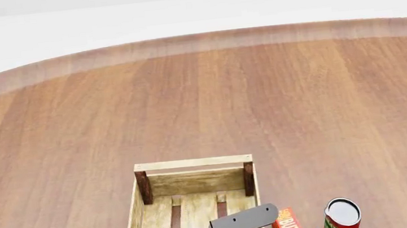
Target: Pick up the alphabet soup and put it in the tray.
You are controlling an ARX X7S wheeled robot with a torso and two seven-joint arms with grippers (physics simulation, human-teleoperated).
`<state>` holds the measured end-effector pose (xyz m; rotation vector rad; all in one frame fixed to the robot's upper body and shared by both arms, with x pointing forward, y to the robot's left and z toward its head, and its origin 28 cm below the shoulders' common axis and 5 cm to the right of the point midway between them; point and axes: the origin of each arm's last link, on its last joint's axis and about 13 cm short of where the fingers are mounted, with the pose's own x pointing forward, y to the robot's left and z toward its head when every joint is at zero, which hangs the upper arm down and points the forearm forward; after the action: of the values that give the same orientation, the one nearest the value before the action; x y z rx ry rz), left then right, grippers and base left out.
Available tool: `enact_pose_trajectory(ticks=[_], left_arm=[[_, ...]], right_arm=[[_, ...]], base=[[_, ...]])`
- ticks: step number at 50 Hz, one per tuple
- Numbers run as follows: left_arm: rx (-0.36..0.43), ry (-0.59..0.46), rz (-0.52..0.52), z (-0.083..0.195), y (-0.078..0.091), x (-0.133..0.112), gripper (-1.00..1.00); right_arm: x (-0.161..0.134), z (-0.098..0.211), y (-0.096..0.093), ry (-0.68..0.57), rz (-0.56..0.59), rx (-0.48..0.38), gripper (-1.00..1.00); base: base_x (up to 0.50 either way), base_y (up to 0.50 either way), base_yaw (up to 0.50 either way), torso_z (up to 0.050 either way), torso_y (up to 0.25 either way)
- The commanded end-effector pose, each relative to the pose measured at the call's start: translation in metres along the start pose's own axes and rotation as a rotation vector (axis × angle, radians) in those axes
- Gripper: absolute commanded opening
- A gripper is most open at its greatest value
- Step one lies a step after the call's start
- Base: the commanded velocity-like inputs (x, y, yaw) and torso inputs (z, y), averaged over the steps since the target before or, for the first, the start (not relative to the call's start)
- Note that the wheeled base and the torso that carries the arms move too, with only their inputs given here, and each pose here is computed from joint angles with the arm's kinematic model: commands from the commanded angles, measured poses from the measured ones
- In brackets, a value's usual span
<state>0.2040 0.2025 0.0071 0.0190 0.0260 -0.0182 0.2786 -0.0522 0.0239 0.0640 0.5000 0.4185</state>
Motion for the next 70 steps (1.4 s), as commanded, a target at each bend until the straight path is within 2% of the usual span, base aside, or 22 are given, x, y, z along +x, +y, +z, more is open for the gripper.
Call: enact_pose_trajectory(ticks=[1,6,7,22,30,38,50,65,70], left_arm=[[-0.001,0.000,0.000,0.000,0.000,0.000,1.00],[-0.001,0.000,0.000,0.000,0.000,0.000,1.00],[-0.002,0.000,0.000,0.000,0.000,0.001,1.00],[-0.002,-0.001,0.000,0.000,0.000,0.001,1.00],[0.000,-0.003,0.001,0.000,0.000,0.000,1.00],[0.003,-0.004,0.000,0.000,0.000,0.000,1.00],[-0.011,0.000,-0.002,0.002,0.000,-0.002,1.00],[-0.026,-0.034,-0.005,0.015,0.001,-0.007,1.00],[-0.039,-0.046,-0.001,0.022,0.001,-0.010,1.00]], right_arm=[[0.001,0.005,0.000,-0.020,0.008,-0.012,-1.00],[0.001,0.005,0.000,-0.018,0.011,-0.010,-1.00],[0.001,0.005,0.000,-0.018,0.011,-0.008,1.00],[0.001,0.008,0.000,-0.021,0.009,-0.001,1.00],[-0.008,0.013,0.000,-0.058,0.007,0.015,1.00],[-0.028,0.021,0.006,-0.127,0.018,0.019,1.00],[-0.058,0.031,0.017,-0.254,0.019,-0.019,1.00],[-0.091,0.040,0.027,-0.455,-0.053,-0.091,1.00],[-0.101,0.044,0.029,-0.507,-0.059,-0.081,1.00]], base=[[0.00,0.00,0.00,0.000,0.000],[0.00,0.00,0.00,0.000,0.002],[0.00,0.00,0.00,0.000,0.000],[0.00,0.00,0.00,0.000,0.000],[0.00,0.00,0.00,0.000,0.000],[0.00,0.00,0.00,0.000,0.000],[0.00,0.00,0.00,0.001,0.000],[0.00,0.00,0.00,0.000,0.000],[0.00,0.00,0.00,0.000,0.000]])
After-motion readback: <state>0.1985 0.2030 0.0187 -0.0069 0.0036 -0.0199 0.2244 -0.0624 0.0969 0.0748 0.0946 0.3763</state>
